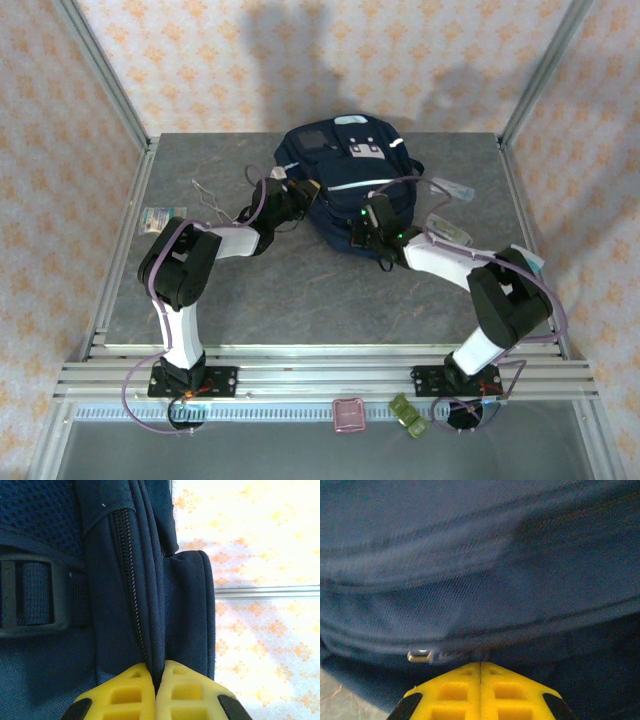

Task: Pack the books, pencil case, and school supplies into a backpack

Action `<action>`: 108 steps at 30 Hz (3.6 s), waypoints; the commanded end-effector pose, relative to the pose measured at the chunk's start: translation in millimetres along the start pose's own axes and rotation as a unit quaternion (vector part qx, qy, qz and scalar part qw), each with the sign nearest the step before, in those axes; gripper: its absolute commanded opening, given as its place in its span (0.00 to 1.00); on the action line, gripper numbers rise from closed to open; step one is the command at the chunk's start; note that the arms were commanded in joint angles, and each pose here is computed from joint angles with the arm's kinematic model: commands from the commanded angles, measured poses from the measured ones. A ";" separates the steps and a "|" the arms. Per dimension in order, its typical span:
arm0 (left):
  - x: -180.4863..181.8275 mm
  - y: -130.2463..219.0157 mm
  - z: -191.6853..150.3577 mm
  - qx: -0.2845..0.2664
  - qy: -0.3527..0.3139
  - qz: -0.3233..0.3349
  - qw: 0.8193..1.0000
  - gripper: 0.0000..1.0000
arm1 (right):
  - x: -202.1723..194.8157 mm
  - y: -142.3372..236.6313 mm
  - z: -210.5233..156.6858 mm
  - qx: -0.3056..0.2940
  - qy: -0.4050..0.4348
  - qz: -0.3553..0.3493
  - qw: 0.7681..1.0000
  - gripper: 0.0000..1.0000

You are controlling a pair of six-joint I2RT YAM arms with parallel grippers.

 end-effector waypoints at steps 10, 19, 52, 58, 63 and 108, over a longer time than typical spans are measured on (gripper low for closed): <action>-69.0 17.6 25.8 -0.035 -0.008 -0.129 0.991 0.00 | 8.6 18.3 16.8 -0.042 -0.008 0.020 0.999 0.28; -77.6 18.3 27.3 -0.031 0.006 -0.148 0.988 0.00 | 7.5 18.2 30.1 -0.050 0.039 0.031 0.998 0.36; -90.1 22.5 28.1 -0.027 0.020 -0.172 0.985 0.00 | -6.7 31.7 62.3 -0.182 -0.020 -0.038 0.982 0.00; -89.3 23.7 27.9 -0.026 0.021 -0.172 0.985 0.00 | -1.8 24.8 56.4 -0.144 -0.007 -0.009 0.990 0.00; -91.4 23.7 28.3 -0.024 0.023 -0.175 0.984 0.00 | 2.2 26.6 34.8 -0.098 0.003 0.048 0.994 0.18; -116.2 22.0 29.1 -0.020 0.035 -0.213 0.976 0.00 | 19.0 -33.4 21.1 -0.070 -0.064 0.093 0.991 0.13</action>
Point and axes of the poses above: each hand's point on the last joint's axis, 136 mm out from that joint toward the fingers, its own y axis back along the fingers, its own x axis along the line the jaws close on, z = x × y, the point moved 5 cm from there along y, back along the fingers, and after that the axes turned 11 degrees about -y, right-handed, at the moved point
